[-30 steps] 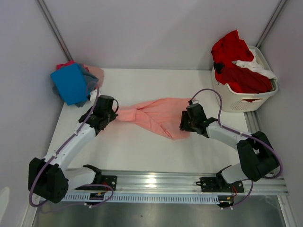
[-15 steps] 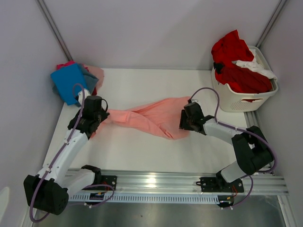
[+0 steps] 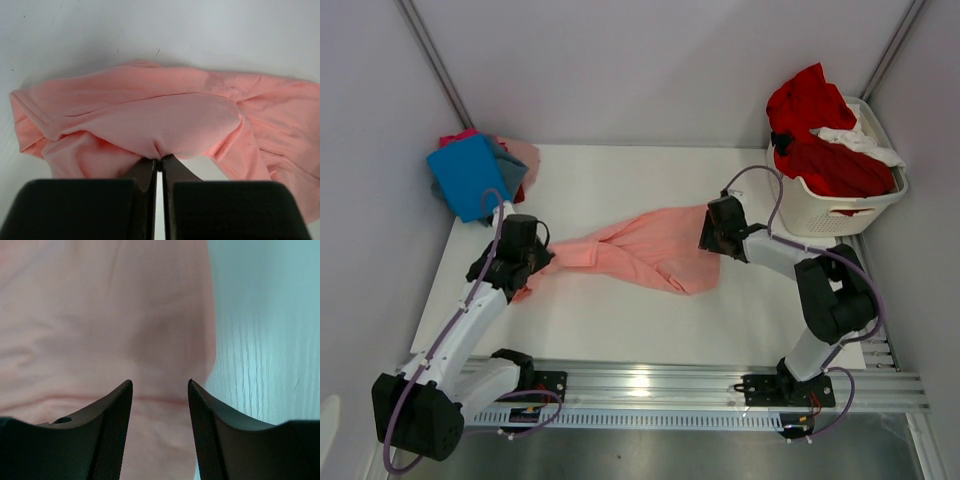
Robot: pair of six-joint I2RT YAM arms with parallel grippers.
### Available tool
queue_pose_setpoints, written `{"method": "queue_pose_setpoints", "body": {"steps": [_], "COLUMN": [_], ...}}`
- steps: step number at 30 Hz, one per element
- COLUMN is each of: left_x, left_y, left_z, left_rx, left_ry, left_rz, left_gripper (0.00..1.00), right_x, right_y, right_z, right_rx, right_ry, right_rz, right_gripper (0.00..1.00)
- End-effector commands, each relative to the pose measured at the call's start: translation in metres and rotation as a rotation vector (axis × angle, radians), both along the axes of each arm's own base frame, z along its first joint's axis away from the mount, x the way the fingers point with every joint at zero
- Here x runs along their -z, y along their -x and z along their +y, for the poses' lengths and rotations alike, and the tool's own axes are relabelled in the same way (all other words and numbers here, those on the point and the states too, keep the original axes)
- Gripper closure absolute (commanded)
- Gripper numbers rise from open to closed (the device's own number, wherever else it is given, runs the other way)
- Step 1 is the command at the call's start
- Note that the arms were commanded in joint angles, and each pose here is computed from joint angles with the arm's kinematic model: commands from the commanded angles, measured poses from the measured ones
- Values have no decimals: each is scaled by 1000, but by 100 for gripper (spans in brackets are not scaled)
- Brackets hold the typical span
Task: Fold and stack the t-shirts
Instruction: Flatten out the tshirt
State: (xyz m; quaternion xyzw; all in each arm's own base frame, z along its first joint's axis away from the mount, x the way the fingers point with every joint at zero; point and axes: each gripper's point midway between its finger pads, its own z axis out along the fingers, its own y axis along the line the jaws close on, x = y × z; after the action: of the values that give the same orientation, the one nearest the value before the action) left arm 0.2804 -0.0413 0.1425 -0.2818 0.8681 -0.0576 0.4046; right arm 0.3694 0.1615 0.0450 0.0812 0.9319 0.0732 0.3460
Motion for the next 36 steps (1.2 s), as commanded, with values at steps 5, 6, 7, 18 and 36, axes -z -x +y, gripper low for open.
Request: {"method": "queue_pose_setpoints", "body": {"steps": [5,6,7,18,36], "left_x": [3,3,4,11,15], "left_y": [5,6,6,21,31], "left_z": [-17,-20,-21,-22,-23], "left_rx": [45,55,56,73,89], "left_ry": [44,52,56,47,61], "left_rz": [-3,-3,-1,19,41], "left_gripper": [100,100,100,100,99], "right_x": [-23,-28,-13,34,13], "right_y": [-83,-96,-98,-121,-147], "right_z": [-9,-9,-11,-26,-25], "right_rx": [80,91,95,135,108], "right_ry": [10,7,22,70,21], "right_rz": [-117,-131,-97,-24,-58], "right_gripper": [48,48,48,48,49]}}
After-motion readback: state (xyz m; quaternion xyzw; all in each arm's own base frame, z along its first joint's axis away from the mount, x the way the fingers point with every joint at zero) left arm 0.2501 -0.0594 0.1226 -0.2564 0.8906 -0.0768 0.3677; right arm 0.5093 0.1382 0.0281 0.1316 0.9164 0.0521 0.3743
